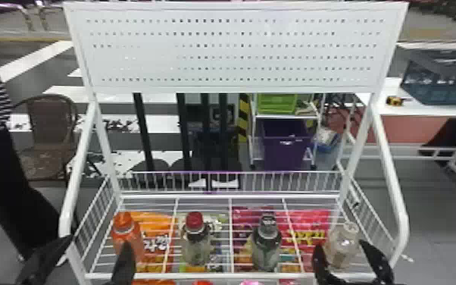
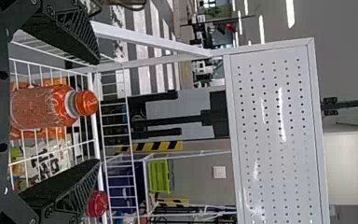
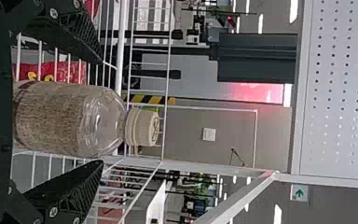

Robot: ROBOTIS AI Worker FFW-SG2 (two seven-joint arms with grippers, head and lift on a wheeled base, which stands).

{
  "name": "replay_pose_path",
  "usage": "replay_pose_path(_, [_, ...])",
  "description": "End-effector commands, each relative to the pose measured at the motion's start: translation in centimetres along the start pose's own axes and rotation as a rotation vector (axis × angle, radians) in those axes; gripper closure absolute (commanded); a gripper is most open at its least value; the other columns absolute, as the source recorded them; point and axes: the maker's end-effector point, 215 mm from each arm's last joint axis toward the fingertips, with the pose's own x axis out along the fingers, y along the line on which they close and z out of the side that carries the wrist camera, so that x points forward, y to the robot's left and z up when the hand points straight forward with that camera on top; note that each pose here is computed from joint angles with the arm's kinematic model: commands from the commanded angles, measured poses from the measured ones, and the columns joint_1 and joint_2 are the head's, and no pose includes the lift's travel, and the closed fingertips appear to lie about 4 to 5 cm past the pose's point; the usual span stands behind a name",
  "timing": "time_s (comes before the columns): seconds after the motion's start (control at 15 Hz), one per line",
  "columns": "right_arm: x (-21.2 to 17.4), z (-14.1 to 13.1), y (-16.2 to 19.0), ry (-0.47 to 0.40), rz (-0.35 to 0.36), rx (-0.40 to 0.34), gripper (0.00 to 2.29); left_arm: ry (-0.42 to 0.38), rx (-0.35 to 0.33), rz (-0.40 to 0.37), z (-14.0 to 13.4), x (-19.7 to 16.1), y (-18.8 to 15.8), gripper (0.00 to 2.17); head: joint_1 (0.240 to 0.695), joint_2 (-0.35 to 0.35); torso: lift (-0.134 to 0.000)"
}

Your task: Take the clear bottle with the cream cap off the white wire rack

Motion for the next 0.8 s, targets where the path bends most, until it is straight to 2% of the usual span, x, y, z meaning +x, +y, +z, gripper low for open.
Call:
replay_pose_path(0.0, [1.5,-0.8,0.1,0.024,0.0,0.003,0.14,0.005,0.002,0.0,-0.2,-0.1,0.0,0.14,0.499,0.0,0.0])
replay_pose_path(0.2, [2.7,-1.6,0.0,0.057,-0.001,0.005,0.16,0.004,-0.001,-0.006,-0.3,-0.1,-0.3,0.14,0.499,0.0,0.0])
replay_pose_path(0.27, [2.8,-1.6,-0.2,0.061,-0.005,0.009,0.25,0.006,-0.003,-0.009,-0.4,-0.2,-0.6,0.14,0.499,0.0,0.0])
replay_pose_path(0.33, [2.7,-1.7,-0.3,0.066,-0.008,0.014,0.4,0.006,-0.003,-0.01,-0.4,-0.1,-0.7,0.14,0.499,0.0,0.0])
replay_pose_path(0.53, [2.3,-1.0,-0.6,0.051,-0.015,0.022,1.26,0.001,-0.007,-0.015,-0.2,0.0,-1.0,0.14,0.499,0.0,0.0])
replay_pose_path(0.6, [2.2,-0.5,-0.8,0.042,-0.019,0.029,1.33,0.003,-0.008,-0.017,-0.2,0.0,-1.1,0.14,0.499,0.0,0.0])
replay_pose_path(0.73, [1.6,0.8,-0.9,0.021,-0.02,0.026,1.33,0.001,-0.008,-0.017,-0.1,0.0,-1.1,0.14,0.499,0.0,0.0])
